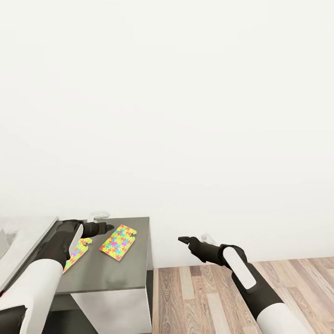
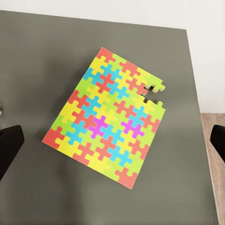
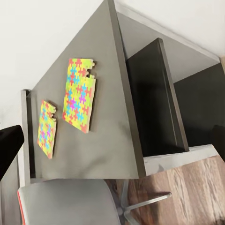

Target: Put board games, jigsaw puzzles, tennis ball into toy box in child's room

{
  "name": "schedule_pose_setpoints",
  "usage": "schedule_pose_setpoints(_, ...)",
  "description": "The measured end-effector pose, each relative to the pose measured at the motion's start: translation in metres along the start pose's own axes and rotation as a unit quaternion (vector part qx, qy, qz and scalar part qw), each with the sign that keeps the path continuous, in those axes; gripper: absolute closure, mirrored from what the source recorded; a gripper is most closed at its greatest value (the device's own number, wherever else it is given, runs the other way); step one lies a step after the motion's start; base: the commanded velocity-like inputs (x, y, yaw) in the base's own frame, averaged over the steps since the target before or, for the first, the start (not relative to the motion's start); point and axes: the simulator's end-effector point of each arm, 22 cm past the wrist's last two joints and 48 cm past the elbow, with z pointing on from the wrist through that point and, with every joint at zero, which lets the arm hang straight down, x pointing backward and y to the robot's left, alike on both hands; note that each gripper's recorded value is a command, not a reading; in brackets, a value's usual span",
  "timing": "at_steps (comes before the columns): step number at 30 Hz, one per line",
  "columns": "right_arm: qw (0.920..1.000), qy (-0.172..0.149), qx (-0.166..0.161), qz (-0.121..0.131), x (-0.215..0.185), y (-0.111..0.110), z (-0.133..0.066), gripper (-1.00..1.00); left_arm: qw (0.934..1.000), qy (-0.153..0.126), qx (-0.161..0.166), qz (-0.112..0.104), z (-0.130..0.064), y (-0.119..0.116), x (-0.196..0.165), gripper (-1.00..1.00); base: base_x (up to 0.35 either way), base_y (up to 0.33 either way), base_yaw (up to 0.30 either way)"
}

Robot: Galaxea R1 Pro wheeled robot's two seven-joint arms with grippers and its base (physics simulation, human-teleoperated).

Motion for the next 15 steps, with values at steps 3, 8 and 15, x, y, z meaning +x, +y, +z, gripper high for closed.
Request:
schedule_pose_setpoints(3, 1.0000, 0.000, 0.000, 0.000, -0.0001, -0.0001, 0.0000, -1.00, 1.0000, -0.001, -0.002, 0.001, 0.0000, 0.0009, -0.0005, -1.00, 0.000, 0.000, 0.000)
schedule_pose_setpoints(8, 1.0000, -0.001, 0.000, -0.001, -0.0010, 0.0004, -0.0004, -1.00, 1.0000, -0.004, -0.006, 0.002, 0.0003, 0.0018, -0.0014, -1.00, 0.000, 0.000, 0.000)
schedule_pose_setpoints(15, 1.0000, -0.002, -0.002, -0.002, -0.0009, 0.0028, -0.0002, -1.00, 1.0000, -0.005, -0.007, 0.002, 0.0001, 0.0023, -0.0025, -1.00, 0.000, 0.000, 0.000)
